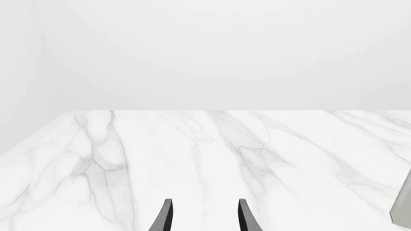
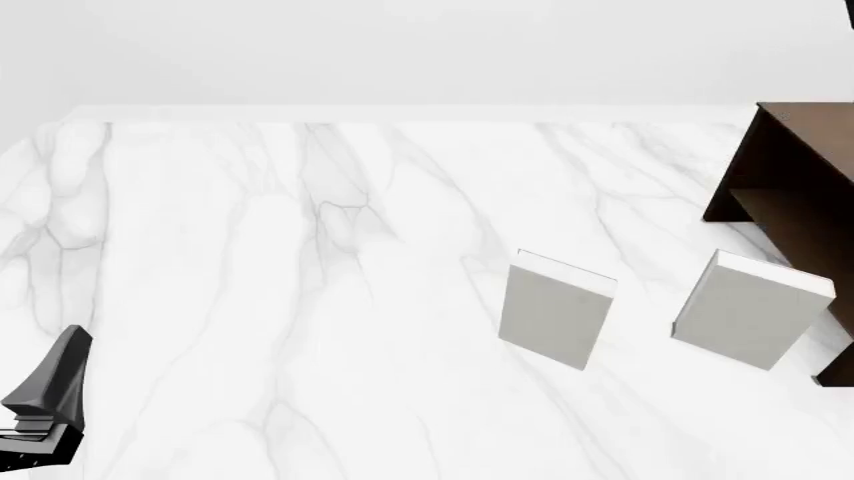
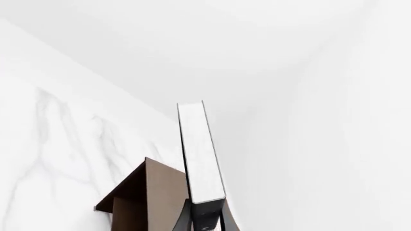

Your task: Pick up the book on the left and place it on top of the shelf.

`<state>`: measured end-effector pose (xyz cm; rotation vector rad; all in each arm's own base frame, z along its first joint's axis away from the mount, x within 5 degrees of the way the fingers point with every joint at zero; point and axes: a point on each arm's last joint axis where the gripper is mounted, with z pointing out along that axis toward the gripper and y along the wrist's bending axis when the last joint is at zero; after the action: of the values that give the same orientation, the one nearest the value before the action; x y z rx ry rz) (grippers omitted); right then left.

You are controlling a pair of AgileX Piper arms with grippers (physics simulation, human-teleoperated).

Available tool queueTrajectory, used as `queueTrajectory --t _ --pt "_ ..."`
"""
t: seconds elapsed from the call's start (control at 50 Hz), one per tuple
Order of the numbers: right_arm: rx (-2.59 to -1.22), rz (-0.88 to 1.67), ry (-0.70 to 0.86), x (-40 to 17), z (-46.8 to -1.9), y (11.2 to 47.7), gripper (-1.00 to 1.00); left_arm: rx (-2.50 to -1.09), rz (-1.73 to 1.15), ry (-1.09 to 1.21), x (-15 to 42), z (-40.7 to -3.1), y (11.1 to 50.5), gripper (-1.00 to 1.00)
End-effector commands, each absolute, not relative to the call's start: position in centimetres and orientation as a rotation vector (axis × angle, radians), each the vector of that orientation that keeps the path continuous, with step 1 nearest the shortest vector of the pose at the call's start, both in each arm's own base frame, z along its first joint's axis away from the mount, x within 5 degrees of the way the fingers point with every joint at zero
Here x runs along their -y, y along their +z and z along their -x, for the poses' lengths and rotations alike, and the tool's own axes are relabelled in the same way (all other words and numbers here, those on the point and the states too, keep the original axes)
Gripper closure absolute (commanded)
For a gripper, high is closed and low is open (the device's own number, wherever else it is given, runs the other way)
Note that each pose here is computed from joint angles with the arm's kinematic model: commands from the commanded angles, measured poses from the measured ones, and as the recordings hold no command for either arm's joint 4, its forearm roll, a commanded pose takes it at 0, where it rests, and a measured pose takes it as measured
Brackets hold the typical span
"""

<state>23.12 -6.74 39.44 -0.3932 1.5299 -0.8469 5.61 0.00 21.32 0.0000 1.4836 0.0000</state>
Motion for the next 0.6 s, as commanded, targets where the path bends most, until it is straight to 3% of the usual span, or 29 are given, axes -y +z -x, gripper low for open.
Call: queueTrajectory --t 0.02,0.6 --pt "-1.519 0.354 -0.878 7.6 -22.9 39.7 1.00 -1.484 0.000 0.000 0.0 -5.6 21.3 -1.00" --pt "-1.549 0.336 -1.003 10.3 -23.3 38.9 1.00 -1.484 0.000 0.000 0.0 -5.6 21.3 -1.00"
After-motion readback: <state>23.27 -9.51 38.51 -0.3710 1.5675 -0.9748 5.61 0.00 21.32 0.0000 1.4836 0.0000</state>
